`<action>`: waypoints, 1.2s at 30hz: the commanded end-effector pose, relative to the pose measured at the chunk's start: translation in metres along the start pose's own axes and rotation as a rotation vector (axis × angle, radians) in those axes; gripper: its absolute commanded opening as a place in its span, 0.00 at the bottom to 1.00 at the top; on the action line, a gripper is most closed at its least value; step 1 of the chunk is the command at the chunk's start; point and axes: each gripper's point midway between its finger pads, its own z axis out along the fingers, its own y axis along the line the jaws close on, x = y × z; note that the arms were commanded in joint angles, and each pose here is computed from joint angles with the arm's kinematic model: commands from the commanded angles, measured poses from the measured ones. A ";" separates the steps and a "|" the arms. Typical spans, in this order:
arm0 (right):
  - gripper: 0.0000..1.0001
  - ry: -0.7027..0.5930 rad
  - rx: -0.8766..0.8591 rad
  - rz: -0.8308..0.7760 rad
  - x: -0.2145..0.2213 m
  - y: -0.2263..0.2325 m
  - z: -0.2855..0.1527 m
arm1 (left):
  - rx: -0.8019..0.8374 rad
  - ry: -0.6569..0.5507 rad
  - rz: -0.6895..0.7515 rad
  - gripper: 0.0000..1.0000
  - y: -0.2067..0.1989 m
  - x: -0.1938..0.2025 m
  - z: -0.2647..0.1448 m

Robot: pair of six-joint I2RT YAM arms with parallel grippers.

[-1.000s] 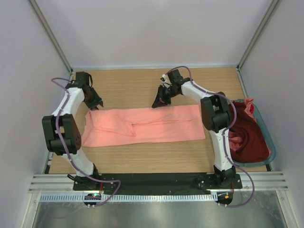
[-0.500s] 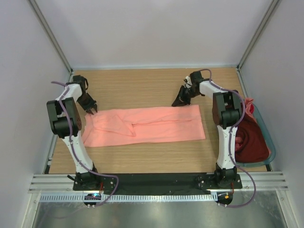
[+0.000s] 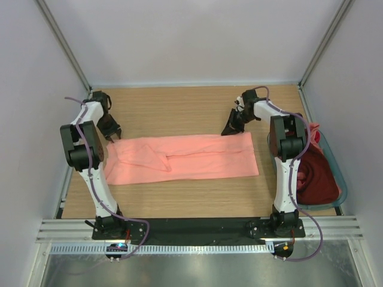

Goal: Fold and stack the t-shirts
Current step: Fold the tshirt

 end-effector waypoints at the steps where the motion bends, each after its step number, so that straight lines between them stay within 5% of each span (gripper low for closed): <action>1: 0.16 -0.076 0.038 -0.037 -0.016 0.014 -0.026 | 0.021 -0.133 0.012 0.41 -0.004 -0.028 -0.053; 7: 0.27 -0.110 0.093 -0.116 -0.019 0.055 -0.060 | 0.069 -0.219 -0.032 0.50 -0.004 -0.013 -0.125; 11: 0.39 -0.119 0.180 -0.194 -0.008 0.073 -0.078 | 0.011 -0.204 -0.115 0.57 0.015 0.036 -0.141; 16: 0.41 -0.105 0.216 -0.289 0.022 0.092 -0.086 | -0.015 -0.091 -0.287 0.63 0.033 0.111 -0.125; 24: 0.52 -0.091 0.236 -0.434 0.072 0.119 -0.087 | -0.024 -0.066 -0.514 0.75 0.025 0.125 -0.118; 26: 0.61 -0.092 0.263 -0.474 0.081 0.121 -0.089 | -0.024 -0.082 -0.561 1.00 0.017 0.117 -0.114; 27: 0.66 -0.092 0.273 -0.483 0.083 0.120 -0.089 | -0.020 -0.070 -0.573 1.00 0.014 0.117 -0.110; 28: 0.99 -0.095 0.287 -0.497 0.085 0.120 -0.091 | -0.011 -0.040 -0.602 1.00 0.008 0.119 -0.106; 36: 1.00 -0.102 0.304 -0.534 0.097 0.119 -0.096 | -0.075 0.036 -0.725 1.00 -0.004 0.129 -0.061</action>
